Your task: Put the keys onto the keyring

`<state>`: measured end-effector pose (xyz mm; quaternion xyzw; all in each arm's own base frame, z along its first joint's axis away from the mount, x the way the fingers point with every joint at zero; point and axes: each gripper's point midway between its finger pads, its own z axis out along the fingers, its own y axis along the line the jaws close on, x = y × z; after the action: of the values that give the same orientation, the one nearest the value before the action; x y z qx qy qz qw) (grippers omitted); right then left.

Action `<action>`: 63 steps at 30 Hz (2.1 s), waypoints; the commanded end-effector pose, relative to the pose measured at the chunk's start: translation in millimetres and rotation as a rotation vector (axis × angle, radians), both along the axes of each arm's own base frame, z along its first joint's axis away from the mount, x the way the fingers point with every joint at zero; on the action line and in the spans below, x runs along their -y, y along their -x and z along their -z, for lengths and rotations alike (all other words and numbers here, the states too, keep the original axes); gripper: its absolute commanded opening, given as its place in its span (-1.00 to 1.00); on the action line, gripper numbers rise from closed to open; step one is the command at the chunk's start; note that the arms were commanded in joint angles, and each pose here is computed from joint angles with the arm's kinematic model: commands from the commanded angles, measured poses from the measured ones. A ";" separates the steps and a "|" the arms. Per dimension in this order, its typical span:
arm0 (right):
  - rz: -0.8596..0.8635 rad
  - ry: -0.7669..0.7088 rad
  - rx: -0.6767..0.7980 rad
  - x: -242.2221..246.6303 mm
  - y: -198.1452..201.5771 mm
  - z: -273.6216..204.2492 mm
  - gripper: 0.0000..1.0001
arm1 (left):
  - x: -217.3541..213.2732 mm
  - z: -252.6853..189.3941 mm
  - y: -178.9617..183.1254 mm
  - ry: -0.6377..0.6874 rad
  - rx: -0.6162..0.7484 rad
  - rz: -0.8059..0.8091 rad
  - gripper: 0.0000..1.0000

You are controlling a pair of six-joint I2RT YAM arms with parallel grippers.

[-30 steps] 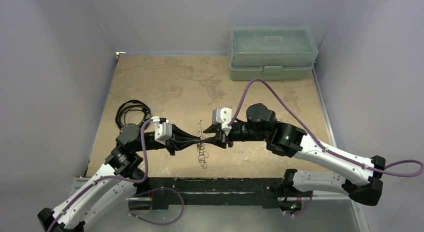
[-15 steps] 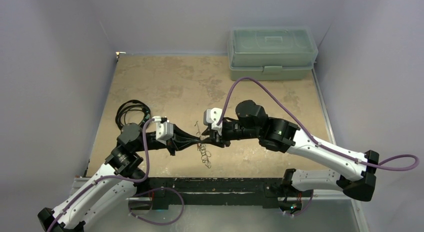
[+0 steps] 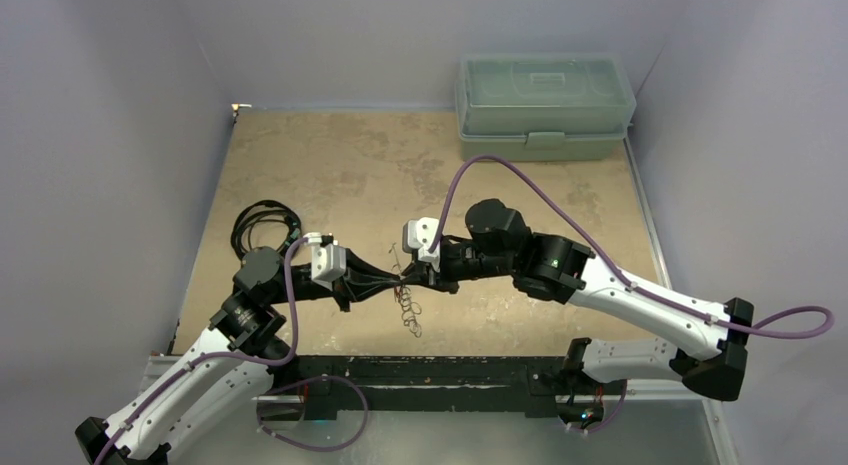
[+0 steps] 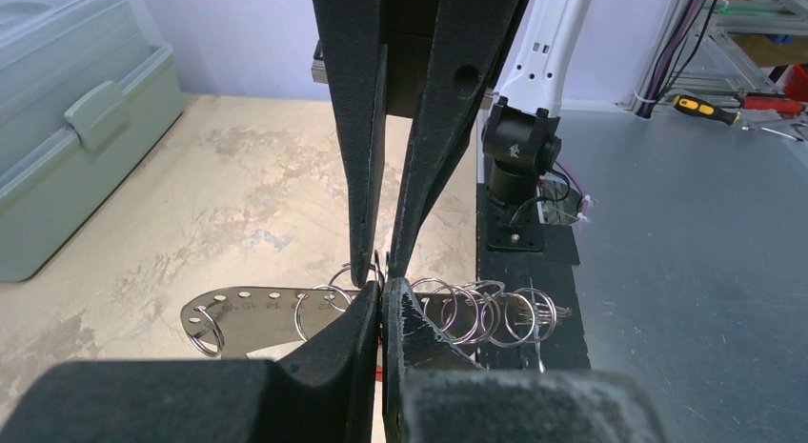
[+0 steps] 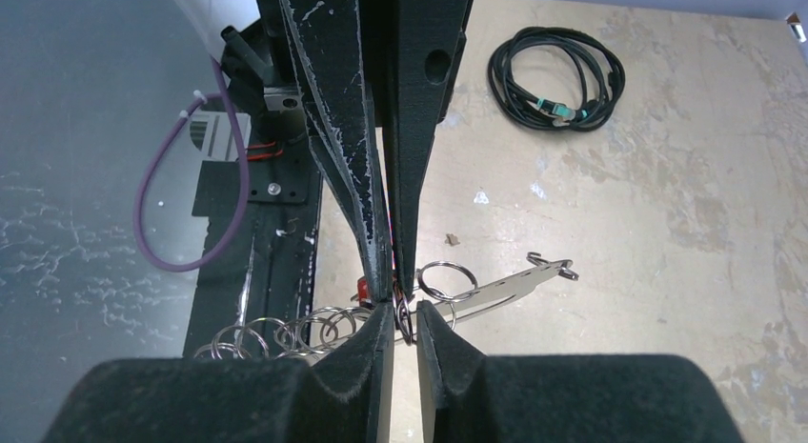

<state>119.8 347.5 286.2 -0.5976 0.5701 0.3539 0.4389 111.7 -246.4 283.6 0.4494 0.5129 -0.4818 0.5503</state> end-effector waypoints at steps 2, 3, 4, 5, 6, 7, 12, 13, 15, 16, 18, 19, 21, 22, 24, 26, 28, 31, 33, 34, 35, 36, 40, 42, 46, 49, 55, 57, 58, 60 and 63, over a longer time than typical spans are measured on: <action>-0.046 -0.064 0.040 -9.2 2.1 -26.1 -0.82 | 0.7 -23.8 3.6 0.054 0.066 0.016 -1.00; -0.051 -0.065 0.043 -9.2 2.6 -26.3 -0.91 | 0.9 -23.5 3.0 0.053 0.065 0.014 -1.00; -0.055 -0.065 0.047 -8.9 3.1 -25.8 -0.97 | 1.1 -22.5 1.9 0.051 0.062 0.010 -1.00; -0.059 -0.069 0.049 -8.7 3.7 -25.6 -1.00 | 1.0 -21.9 0.6 0.049 0.060 0.004 -1.00; -0.059 -0.073 0.051 -8.3 4.1 -25.3 -1.00 | 0.9 -21.0 -0.7 0.046 0.058 -0.004 -1.00; -0.059 -0.081 0.053 -8.1 4.3 -25.1 -1.00 | 0.6 -20.5 -2.4 0.044 0.057 -0.013 -1.00; -0.016 -0.121 0.074 -4.5 -0.7 -28.8 -1.00 | -2.2 -21.1 -10.5 0.037 0.059 -0.065 -0.73; -0.007 -0.137 0.080 -3.6 -1.4 -31.4 -1.00 | -2.7 -21.9 -10.7 0.038 0.063 -0.069 -0.62; 0.015 -0.173 0.092 -1.1 -3.2 -37.6 -1.00 | -4.8 -23.7 -12.6 0.043 0.069 -0.089 -0.33; 0.023 -0.197 0.098 -0.8 -3.9 -42.2 -1.00 | -5.8 -23.8 -14.0 0.045 0.071 -0.101 -0.20; 0.050 -0.220 0.101 2.0 -6.3 -44.2 -1.00 | -8.7 -25.2 -16.9 0.050 0.075 -0.129 0.02; 0.068 -0.230 0.103 3.4 -8.5 -45.1 -1.00 | -10.5 -26.7 -18.0 0.054 0.080 -0.144 0.10; 0.095 -0.240 0.103 5.8 -11.7 -44.9 -1.00 | -14.5 -29.7 -21.3 0.063 0.086 -0.179 0.25; 0.109 -0.245 0.106 7.2 -13.4 -45.4 -1.00 | -16.8 -31.2 -23.2 0.068 0.089 -0.199 0.33; 0.136 -0.262 0.106 9.4 -16.5 -47.4 -1.00 | -20.4 -34.2 -26.6 0.078 0.094 -0.232 0.41; 0.168 -0.286 0.110 11.6 -20.7 -51.0 -1.00 | -23.5 -37.3 -30.2 0.087 0.093 -0.263 0.58; 0.199 -0.319 0.111 13.1 -24.6 -55.2 -1.00 | -26.0 -38.8 -33.8 0.089 0.085 -0.290 0.61; 0.242 -0.355 0.107 13.6 -30.9 -59.1 -1.00 | -31.2 -40.9 -39.9 0.096 0.068 -0.341 0.65; 0.276 -0.368 0.107 14.9 -36.1 -60.7 -1.00 | -36.6 -43.4 -45.6 0.115 0.051 -0.391 0.68; 0.312 -0.378 0.096 17.0 -40.6 -61.9 -1.00 | -40.0 -45.9 -48.6 0.128 0.041 -0.419 0.70; 0.330 -0.394 0.085 18.4 -42.3 -63.7 -1.00 | -43.3 -48.0 -51.6 0.137 0.031 -0.446 0.73; 0.335 -0.417 0.078 19.7 -42.2 -67.1 -1.00 | -45.4 -48.6 -54.1 0.141 0.014 -0.467 0.74; 0.318 -0.459 0.051 21.0 -37.3 -73.1 -1.00 | -47.2 -50.2 -60.6 0.128 -0.031 -0.503 0.75; 0.324 -0.466 0.043 22.3 -38.3 -73.9 -1.00 | -47.1 -45.2 -61.9 0.099 -0.047 -0.508 0.72; 0.358 -0.461 0.048 23.5 -45.4 -73.0 -1.00 | -47.2 -45.9 -59.7 0.092 -0.044 -0.500 0.66; 0.404 -0.445 0.052 24.4 -53.9 -71.7 -1.00 | -45.0 -45.4 -55.9 0.086 -0.040 -0.476 0.66; 0.412 -0.443 0.041 22.1 -55.8 -71.9 -1.00 | -38.6 -38.5 -58.1 0.082 -0.076 -0.459 0.60; 0.411 -0.447 0.040 21.8 -55.8 -71.0 -1.00 | -37.7 -36.5 -60.8 0.080 -0.088 -0.466 0.54; 0.407 -0.449 0.040 21.3 -55.3 -71.0 -1.00 | -37.1 -35.1 -61.8 0.078 -0.094 -0.468 0.51; 0.400 -0.448 0.039 19.9 -54.5 -70.8 -1.00 | -36.2 -34.6 -62.3 0.076 -0.101 -0.466 0.49; 0.387 -0.428 0.030 17.1 -53.1 -66.3 -1.00 | -35.1 -34.5 -60.9 0.076 -0.102 -0.456 0.44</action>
<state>171.1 328.2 325.6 -0.3959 0.5991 0.3493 0.6020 176.8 -209.3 301.1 0.2800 0.6263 -0.3697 0.6267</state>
